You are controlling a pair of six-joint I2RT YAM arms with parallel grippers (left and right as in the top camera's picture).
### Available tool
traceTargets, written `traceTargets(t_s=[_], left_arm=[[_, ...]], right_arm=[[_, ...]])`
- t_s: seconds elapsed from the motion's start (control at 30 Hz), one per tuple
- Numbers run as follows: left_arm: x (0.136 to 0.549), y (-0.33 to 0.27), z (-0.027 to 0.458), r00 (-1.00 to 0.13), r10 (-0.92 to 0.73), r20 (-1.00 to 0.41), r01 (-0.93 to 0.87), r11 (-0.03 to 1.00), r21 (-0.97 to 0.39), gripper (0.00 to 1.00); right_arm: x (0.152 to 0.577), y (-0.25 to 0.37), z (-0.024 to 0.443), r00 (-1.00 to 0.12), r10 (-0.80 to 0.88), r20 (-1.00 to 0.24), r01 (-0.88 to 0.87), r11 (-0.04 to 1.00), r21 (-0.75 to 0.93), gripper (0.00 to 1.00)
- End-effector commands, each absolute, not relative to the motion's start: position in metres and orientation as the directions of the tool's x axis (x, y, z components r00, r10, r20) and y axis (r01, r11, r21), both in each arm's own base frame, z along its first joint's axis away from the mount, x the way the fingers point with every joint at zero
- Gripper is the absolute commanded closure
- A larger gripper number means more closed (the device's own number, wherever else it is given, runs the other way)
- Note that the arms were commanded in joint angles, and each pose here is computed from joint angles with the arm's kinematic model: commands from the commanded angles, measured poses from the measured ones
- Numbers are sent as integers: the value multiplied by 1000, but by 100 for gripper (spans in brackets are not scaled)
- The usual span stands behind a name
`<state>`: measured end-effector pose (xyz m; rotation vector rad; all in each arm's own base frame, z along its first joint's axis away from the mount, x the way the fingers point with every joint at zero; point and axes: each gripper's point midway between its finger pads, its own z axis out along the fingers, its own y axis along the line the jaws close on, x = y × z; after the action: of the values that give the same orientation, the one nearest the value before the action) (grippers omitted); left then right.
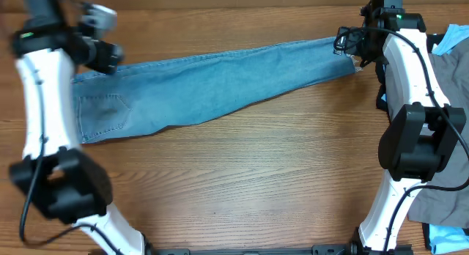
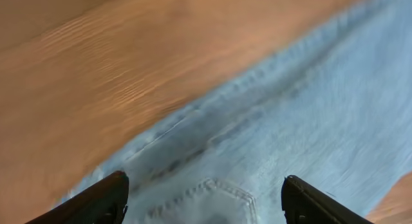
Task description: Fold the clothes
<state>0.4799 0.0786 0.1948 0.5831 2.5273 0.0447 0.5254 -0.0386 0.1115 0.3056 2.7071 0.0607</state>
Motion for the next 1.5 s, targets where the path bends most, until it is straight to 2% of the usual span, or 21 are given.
traceTargets(t_s=[0.0,0.2,0.3,0.47,0.67,0.7,0.9,1.0,1.13,1.23,1.47], left_arm=[[485,62,134,-669,702,-245,643,711,283,20],[486,67,55,-710,693,-123,668,719,194,28],[483,74,41,-761,638,-115,619,768,164,48],[484,80,41,-776,620,-118,598,782,175,53],[490,90,44,-782,615,-102,583,779,231,94],[490,91,44,-784,613,-99,579,780,238,96],[512,107,59,-820,556,-139,487,804,342,96],[527,113,82,-822,541,-179,442,804,398,96],[543,109,93,-802,542,-253,421,812,404,96],[552,94,95,-767,553,-325,441,822,360,96],[554,99,95,-774,532,-344,420,837,351,85]], right_arm=[[530,-41,130,-871,224,-438,203,975,95,0],[530,-41,130,-871,224,-438,203,975,95,0],[530,-41,130,-871,224,-438,203,975,95,0],[530,-41,130,-871,224,-438,203,975,96,0],[530,-41,130,-871,224,-438,203,975,96,0],[530,-41,130,-871,224,-438,203,975,95,0],[530,-41,130,-871,224,-438,203,975,95,0],[530,-41,130,-871,224,-438,203,975,95,0],[530,-41,130,-871,224,-438,203,975,95,0],[530,-41,130,-871,224,-438,203,975,95,0],[530,-41,130,-871,224,-438,203,975,95,0]])
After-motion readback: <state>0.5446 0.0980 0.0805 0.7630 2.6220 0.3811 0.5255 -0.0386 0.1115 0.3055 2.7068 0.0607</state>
